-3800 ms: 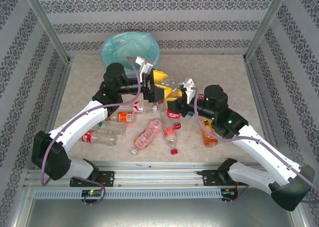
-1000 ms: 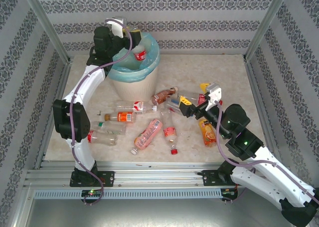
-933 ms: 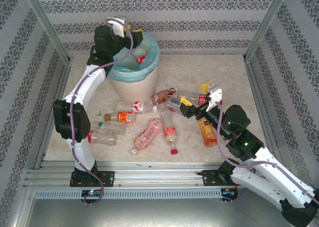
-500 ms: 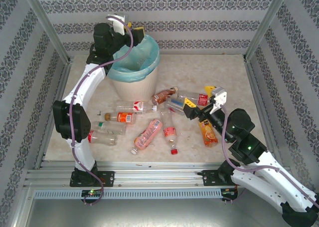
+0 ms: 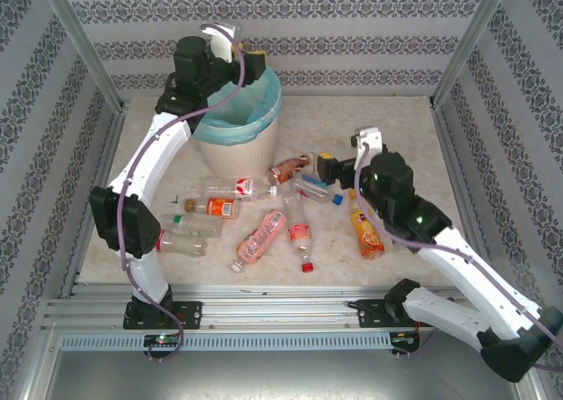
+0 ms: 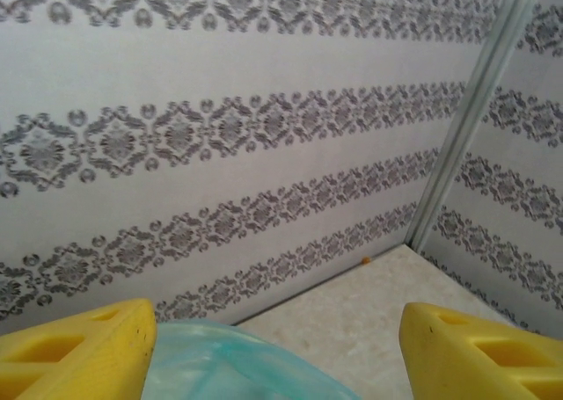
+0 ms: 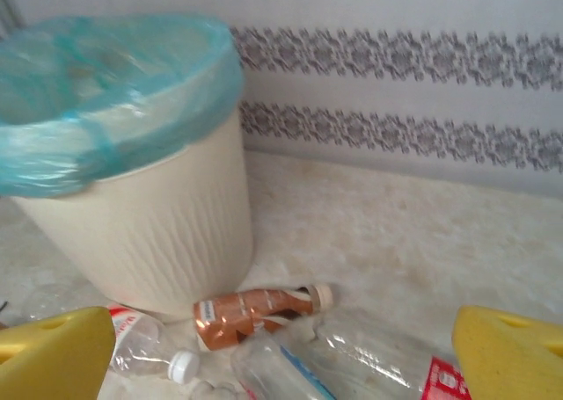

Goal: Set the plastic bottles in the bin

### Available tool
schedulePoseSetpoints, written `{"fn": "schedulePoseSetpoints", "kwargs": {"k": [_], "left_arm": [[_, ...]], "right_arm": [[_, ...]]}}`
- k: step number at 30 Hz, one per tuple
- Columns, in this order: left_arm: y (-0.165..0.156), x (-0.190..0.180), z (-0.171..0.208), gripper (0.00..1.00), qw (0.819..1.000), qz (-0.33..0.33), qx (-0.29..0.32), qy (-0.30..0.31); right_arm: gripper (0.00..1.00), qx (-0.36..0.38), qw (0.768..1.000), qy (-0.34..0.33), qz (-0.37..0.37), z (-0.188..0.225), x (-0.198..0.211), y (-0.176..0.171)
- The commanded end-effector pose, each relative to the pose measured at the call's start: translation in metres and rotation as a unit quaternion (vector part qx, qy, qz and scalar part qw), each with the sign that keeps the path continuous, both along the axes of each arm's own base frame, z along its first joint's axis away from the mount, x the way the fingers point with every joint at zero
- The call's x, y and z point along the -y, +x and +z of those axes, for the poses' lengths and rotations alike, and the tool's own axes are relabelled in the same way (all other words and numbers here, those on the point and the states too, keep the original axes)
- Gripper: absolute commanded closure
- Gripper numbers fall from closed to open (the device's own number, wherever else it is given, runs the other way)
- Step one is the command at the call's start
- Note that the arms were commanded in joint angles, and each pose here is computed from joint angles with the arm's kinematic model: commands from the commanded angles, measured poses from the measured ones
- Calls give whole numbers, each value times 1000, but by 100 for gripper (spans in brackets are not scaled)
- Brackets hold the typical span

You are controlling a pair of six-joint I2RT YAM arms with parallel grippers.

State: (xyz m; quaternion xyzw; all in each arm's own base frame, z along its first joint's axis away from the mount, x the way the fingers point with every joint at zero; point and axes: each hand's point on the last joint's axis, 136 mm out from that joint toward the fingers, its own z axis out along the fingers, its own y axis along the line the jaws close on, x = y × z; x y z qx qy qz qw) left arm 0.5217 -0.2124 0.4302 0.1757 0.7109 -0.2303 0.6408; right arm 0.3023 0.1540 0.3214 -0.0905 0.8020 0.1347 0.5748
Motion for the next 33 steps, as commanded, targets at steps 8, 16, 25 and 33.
{"fn": "schedulePoseSetpoints", "kwargs": {"k": [8,16,25,33], "left_arm": [[-92,77,19,25,991,-41,18,130],[-130,93,8,25,993,-78,2,93],[-163,135,-38,25,983,-119,-67,127],[-171,150,-49,26,981,-120,-102,112]], "right_arm": [[6,-176,984,21,24,-61,18,-11],[5,-181,982,44,38,-71,28,-30],[9,-171,980,73,68,-80,24,-52],[9,-149,983,83,73,-75,28,-66]]}}
